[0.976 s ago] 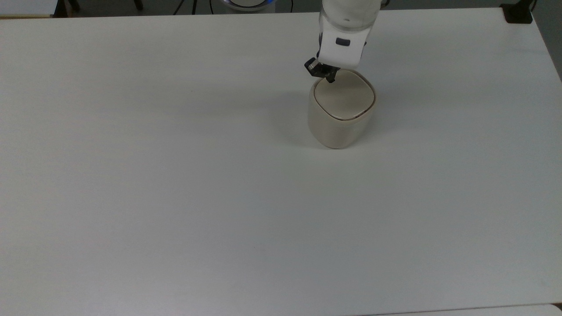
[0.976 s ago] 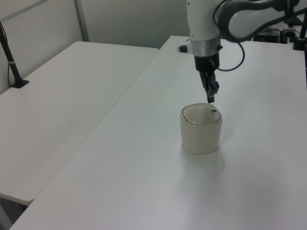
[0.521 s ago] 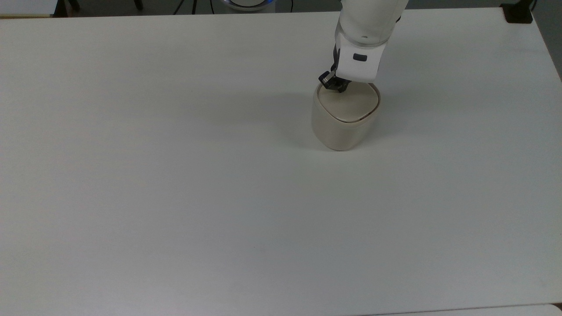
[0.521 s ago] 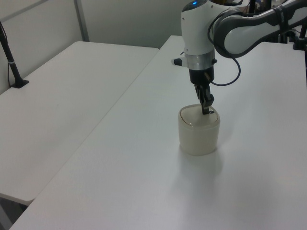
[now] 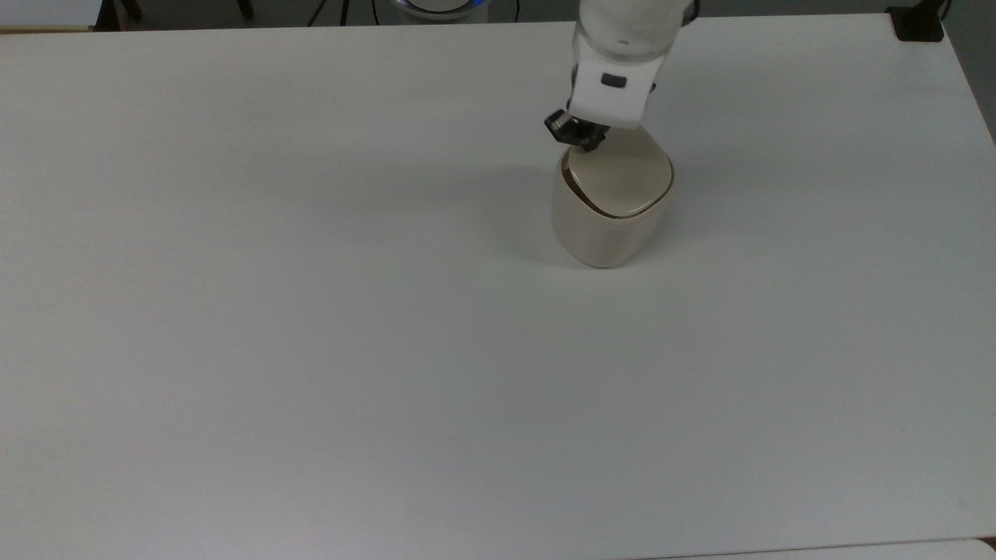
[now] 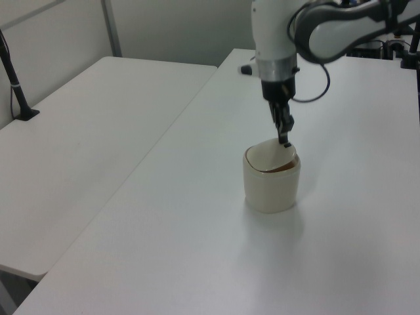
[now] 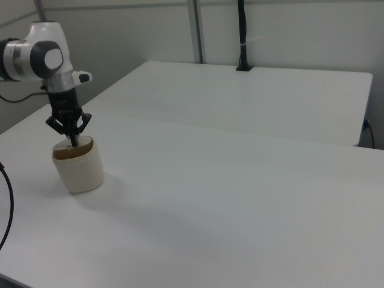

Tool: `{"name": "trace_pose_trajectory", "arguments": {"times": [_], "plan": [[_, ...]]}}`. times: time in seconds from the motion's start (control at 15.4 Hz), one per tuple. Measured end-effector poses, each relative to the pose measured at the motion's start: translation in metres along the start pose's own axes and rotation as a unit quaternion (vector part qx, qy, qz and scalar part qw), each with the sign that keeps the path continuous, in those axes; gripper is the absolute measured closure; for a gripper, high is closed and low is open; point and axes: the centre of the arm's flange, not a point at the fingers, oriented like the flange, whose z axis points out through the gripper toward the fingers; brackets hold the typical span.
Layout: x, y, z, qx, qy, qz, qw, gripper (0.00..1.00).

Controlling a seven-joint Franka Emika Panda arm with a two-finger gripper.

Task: Open the trash bin

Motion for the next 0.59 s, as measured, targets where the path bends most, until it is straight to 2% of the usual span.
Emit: {"name": "trace_pose_trajectory", "arguments": {"times": [0.26, 0.39, 0.59], "plan": [[-0.043, 0.048, -0.048, 0.007, 0.006, 0.047, 0.9988, 0.95], [-0.076, 0.089, -0.068, 0.014, 0.003, 0.088, 0.996, 0.81], [-0.13, 0.155, -0.094, 0.019, 0.018, 0.169, 0.9852, 0.47]]}}
